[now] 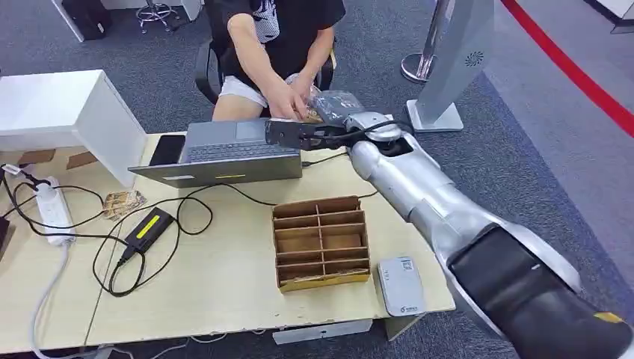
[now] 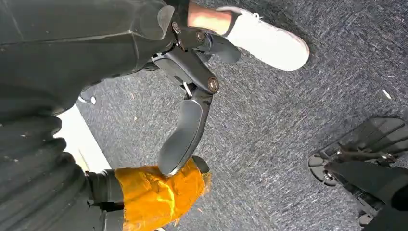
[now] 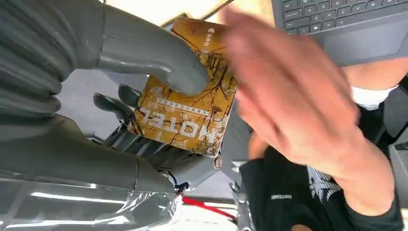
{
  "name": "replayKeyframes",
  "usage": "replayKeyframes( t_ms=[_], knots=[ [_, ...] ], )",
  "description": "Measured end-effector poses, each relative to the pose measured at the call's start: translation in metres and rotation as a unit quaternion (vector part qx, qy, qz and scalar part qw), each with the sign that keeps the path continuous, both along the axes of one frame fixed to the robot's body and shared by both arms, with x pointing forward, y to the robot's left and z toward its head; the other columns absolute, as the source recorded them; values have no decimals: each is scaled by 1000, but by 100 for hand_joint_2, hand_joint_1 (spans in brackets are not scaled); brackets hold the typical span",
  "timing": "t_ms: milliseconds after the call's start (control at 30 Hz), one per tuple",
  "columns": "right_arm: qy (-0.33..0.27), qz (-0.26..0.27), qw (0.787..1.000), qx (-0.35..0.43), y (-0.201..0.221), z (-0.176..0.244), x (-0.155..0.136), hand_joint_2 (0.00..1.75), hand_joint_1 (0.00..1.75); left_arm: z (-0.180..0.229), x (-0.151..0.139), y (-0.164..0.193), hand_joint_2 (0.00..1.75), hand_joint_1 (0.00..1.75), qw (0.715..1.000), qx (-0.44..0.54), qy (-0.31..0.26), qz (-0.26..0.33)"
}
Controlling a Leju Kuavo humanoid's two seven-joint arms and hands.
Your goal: Pass the card to the sensor for recognition and then transmit it.
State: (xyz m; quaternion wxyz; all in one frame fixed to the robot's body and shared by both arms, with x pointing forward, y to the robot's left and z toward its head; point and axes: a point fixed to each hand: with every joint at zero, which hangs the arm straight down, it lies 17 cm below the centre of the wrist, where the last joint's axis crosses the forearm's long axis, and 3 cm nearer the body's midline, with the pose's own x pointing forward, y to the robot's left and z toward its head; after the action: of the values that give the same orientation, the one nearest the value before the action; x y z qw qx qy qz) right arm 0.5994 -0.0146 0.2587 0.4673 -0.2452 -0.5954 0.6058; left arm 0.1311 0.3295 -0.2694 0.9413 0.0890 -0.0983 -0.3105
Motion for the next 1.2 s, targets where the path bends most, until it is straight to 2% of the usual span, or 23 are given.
replayKeyframes(
  t_ms=[133, 167, 200, 233, 367, 467, 667, 800, 933, 967, 1100, 1133, 1200],
  knots=[
    [-18, -14, 1000, 21, -4, 8, 6, 175, 175, 0, 0, -1, 175, 0, 1000, 0, 0, -2],
    [-22, -17, 999, 28, -3, 11, 7, 175, 169, 0, 0, -1, 175, 0, 1000, 0, 0, -2],
    [-28, -20, 999, 35, -4, 15, 8, 175, 7, 0, 0, -1, 175, 0, 1000, -1, -1, -1],
    [-35, -23, 998, 41, -4, 18, 10, 175, 0, 0, 1, -2, 175, 0, 1000, -1, -1, -2],
    [-56, -27, 994, 85, -1, 37, 11, 175, 0, 0, 1, -3, 175, 0, 1000, -1, -2, -2],
    [-48, -10, 989, 143, 9, 49, 4, 175, 0, 0, 1, -3, 175, 0, 1000, -1, -3, 0],
    [-86, 37, 963, 254, 32, 96, -30, 175, 0, -2, -9, -4, 175, 0, 1000, -7, -2, 19],
    [-69, 102, 933, 337, 45, 117, -75, 175, 0, -4, -19, -2, 175, 0, 999, -7, -2, 34],
    [-57, 150, 911, 381, 40, 119, -112, 175, 0, -6, -26, 1, 175, 0, 999, -7, -5, 45],
    [-41, 175, 898, 402, 39, 118, -127, 175, 0, -6, -29, 3, 175, 0, 999, -6, -5, 49],
    [18, 264, 830, 491, 25, 97, -188, 175, 0, -7, -36, 6, 175, 0, 998, -6, -5, 60],
    [21, 272, 822, 500, 20, 86, -201, 175, 0, -7, -38, 8, 175, 0, 998, -3, -5, 64],
    [9, 269, 822, 502, 5, 59, -222, 175, 0, -8, -43, 11, 175, 0, 997, 0, -6, 73]
  ],
)
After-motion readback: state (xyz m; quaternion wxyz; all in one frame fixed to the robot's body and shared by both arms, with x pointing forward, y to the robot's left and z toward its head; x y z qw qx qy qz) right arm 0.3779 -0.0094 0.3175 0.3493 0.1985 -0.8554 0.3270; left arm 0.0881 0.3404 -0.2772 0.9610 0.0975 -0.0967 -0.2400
